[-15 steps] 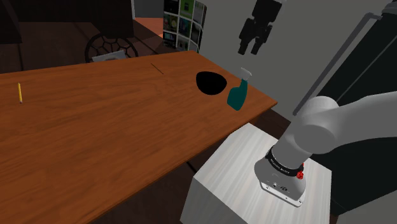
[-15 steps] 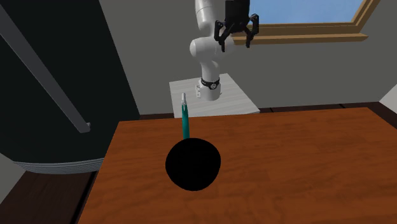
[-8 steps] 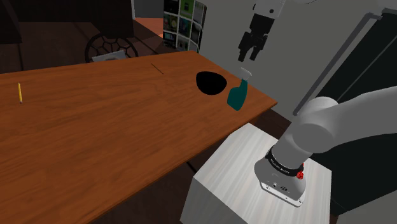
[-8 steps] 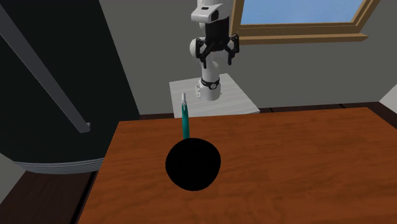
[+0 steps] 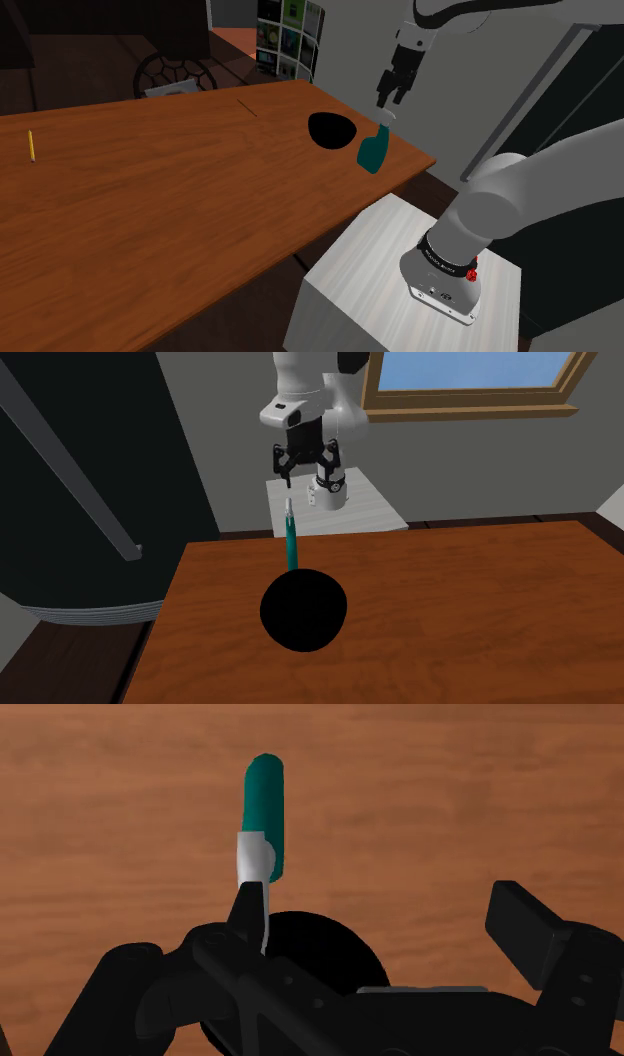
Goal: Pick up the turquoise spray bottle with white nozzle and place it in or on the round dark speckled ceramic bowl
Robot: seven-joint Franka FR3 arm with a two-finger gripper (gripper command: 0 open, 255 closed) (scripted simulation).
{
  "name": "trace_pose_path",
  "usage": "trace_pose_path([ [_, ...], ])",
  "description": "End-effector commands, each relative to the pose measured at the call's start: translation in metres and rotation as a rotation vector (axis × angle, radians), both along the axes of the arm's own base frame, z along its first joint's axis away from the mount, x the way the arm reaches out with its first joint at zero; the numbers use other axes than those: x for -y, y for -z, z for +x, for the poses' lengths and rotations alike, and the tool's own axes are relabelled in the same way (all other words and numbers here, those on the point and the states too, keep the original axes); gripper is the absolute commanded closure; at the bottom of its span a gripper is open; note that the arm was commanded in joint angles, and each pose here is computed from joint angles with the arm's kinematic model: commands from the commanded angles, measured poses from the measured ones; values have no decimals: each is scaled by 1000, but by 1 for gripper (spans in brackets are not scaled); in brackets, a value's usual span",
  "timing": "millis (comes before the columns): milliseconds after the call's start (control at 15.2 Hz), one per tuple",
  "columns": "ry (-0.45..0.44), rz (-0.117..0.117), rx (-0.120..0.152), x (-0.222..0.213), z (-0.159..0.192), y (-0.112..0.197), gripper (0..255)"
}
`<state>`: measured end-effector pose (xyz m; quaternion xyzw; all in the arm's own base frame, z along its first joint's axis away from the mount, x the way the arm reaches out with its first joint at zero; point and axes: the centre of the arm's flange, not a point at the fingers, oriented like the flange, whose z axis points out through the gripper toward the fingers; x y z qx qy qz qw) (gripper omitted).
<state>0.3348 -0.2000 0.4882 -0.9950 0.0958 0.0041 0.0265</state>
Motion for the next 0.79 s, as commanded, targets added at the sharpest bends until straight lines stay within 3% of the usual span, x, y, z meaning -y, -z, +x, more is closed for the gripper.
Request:
trace_pose_path([
  [0, 3, -11, -2, 22, 4, 12, 0],
  [198, 7, -25, -5, 52, 9, 30, 0],
  [726, 7, -25, -5, 50, 9, 70, 0],
])
